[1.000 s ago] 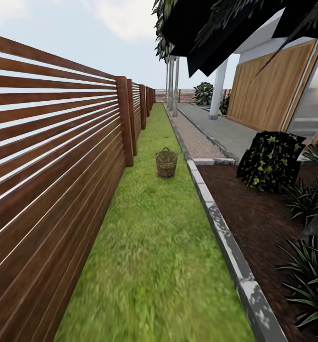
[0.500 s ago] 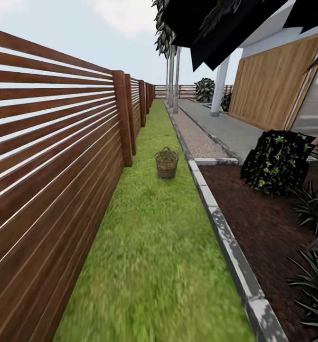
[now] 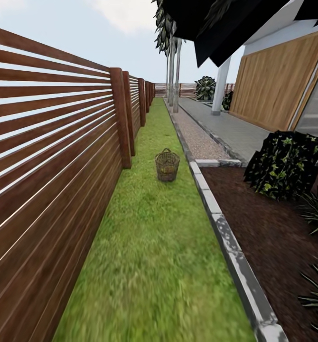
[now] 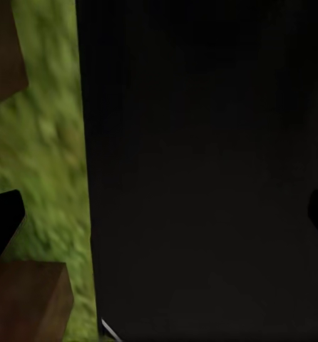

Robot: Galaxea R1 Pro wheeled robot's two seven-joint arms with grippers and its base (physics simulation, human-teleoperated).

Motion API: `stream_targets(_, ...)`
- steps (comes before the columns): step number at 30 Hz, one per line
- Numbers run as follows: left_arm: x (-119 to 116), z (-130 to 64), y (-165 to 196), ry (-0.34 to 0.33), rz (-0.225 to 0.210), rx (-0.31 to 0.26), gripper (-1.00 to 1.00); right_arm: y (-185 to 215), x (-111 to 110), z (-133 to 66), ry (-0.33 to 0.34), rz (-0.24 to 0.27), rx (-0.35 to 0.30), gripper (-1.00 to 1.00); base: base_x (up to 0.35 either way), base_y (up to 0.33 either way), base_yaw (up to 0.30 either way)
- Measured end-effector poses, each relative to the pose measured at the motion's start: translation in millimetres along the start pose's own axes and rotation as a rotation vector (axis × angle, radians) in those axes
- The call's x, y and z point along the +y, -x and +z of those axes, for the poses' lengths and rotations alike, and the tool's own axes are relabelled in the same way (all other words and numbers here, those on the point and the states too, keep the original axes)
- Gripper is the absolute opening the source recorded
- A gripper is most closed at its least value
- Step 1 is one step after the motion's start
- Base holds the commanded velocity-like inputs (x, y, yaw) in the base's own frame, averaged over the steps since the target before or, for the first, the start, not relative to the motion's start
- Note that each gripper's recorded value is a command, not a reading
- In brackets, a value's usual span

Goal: Take the three Easter eggs out of the wicker basket on the lawn in the garden, then place them on the lawn next to a single tree (choose any tree) so that all three eggs are next to the same tree and none are left in the basket.

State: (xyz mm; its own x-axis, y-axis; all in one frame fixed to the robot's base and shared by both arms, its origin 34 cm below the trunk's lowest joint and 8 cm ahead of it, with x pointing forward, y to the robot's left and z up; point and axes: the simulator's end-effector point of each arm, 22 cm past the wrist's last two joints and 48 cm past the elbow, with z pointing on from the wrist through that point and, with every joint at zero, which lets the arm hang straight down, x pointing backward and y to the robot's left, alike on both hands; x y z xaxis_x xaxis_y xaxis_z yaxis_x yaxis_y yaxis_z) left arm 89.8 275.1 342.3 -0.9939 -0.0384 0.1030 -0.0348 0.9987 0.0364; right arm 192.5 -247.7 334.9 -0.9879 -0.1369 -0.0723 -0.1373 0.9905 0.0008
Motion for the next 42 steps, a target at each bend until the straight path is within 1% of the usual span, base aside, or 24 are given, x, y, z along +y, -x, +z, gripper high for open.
stream_targets(9, 0, 0.0, 0, 0.000, 0.000, 0.000, 1.00, -1, 0, -0.1, 0.000, -0.001, 0.001, 1.00, 0.322, 0.000, -0.004)
stream_targets(15, -1, 0.0, 0, -0.001, 0.000, 0.000, 1.00, -1, 0, -0.1, 0.002, -0.001, 0.001, 1.00, 0.322, 0.000, -0.132)
stream_targets(25, 0, 0.0, 0, 0.000, 0.000, 0.000, 1.00, 0, 0, 0.0, 0.002, -0.002, -0.001, 1.00, 0.323, 0.000, -0.008)
stream_targets(29, 0, 0.0, 0, 0.000, 0.000, 0.000, 1.00, -1, 0, -0.1, 0.003, -0.012, -0.001, 1.00, 0.243, 0.000, 0.000)
stream_targets(32, 17, -1.2, -25, 0.031, 0.032, 0.050, 1.00, -26, 4, -2.0, 0.017, -0.028, 0.050, 1.00, 0.001, 0.000, 0.000)
stream_targets(34, 27, -2.5, -39, 0.049, 0.054, 0.074, 1.00, -40, 5, -3.6, 0.018, -0.028, 0.071, 1.00, 0.003, 0.000, 0.000)
stream_targets(35, 32, -3.3, -46, 0.053, 0.065, 0.086, 1.00, -41, 4, -3.7, 0.017, -0.029, 0.073, 1.00, 0.047, 0.000, 0.000)
stream_targets(38, 23, -5.8, -70, 0.043, 0.039, 0.128, 1.00, -36, 3, -2.8, 0.014, -0.029, 0.074, 1.00, 0.153, 0.032, 0.000)
stream_targets(40, 14, -5.2, -67, 0.034, 0.017, 0.123, 1.00, -33, 1, -2.3, 0.010, -0.028, 0.075, 1.00, 0.261, 0.021, 0.000)
stream_targets(42, 5, -3.8, -56, 0.024, -0.004, 0.111, 1.00, -27, 0, -1.6, 0.005, -0.028, 0.072, 1.00, 0.300, 0.008, 0.000)
